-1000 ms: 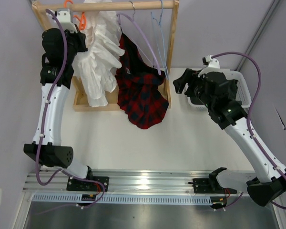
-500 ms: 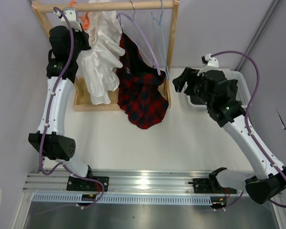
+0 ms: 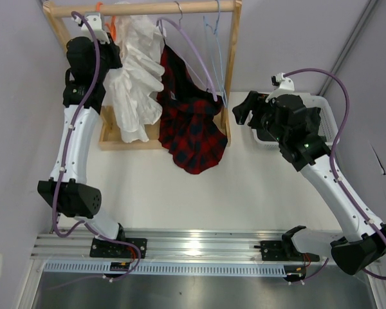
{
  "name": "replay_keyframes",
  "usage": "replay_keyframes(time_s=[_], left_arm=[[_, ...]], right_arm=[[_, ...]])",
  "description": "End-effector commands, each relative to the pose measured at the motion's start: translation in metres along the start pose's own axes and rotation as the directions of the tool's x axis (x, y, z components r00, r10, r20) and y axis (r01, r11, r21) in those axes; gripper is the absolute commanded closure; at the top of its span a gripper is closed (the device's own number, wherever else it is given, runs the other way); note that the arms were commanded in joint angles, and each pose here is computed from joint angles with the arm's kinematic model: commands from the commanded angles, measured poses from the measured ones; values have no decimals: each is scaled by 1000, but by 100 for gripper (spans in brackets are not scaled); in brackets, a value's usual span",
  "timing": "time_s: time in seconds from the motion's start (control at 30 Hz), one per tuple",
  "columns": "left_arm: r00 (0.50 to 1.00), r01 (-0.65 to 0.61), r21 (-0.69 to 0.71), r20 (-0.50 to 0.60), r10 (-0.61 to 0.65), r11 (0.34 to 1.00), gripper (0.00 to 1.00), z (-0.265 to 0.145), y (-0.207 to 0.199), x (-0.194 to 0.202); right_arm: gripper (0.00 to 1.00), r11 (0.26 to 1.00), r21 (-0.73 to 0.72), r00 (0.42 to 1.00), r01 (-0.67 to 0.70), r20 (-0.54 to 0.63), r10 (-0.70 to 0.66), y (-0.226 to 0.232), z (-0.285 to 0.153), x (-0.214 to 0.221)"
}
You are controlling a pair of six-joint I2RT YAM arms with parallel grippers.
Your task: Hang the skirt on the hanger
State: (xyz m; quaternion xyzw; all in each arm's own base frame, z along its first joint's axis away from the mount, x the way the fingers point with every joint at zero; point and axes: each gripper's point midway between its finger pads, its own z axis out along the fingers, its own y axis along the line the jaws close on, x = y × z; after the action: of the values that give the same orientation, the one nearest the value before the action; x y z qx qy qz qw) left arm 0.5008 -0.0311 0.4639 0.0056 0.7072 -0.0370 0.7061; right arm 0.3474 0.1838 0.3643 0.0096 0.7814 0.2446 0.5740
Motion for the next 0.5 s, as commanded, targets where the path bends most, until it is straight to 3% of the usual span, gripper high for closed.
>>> replay_keyframes(time_s=[0.0, 0.17, 0.3, 0.47], left_arm=[[992, -1, 1, 129, 1, 1000, 72, -22, 1, -46], [992, 4, 3, 124, -4, 1000, 69, -22, 0, -46], [990, 12, 6, 142, -13, 1000, 53, -28, -1, -53], [988, 10, 17, 154, -13, 1000, 43, -45, -3, -68]], right_arm=[[22, 1000, -14, 999, 1, 39, 0, 3, -3, -12], [22, 1000, -8, 999, -2, 37, 2, 2, -5, -12], [22, 1000, -5, 999, 0, 33, 0, 1, -6, -10], [22, 1000, 0, 1000, 4, 23, -4, -1, -6, -6]])
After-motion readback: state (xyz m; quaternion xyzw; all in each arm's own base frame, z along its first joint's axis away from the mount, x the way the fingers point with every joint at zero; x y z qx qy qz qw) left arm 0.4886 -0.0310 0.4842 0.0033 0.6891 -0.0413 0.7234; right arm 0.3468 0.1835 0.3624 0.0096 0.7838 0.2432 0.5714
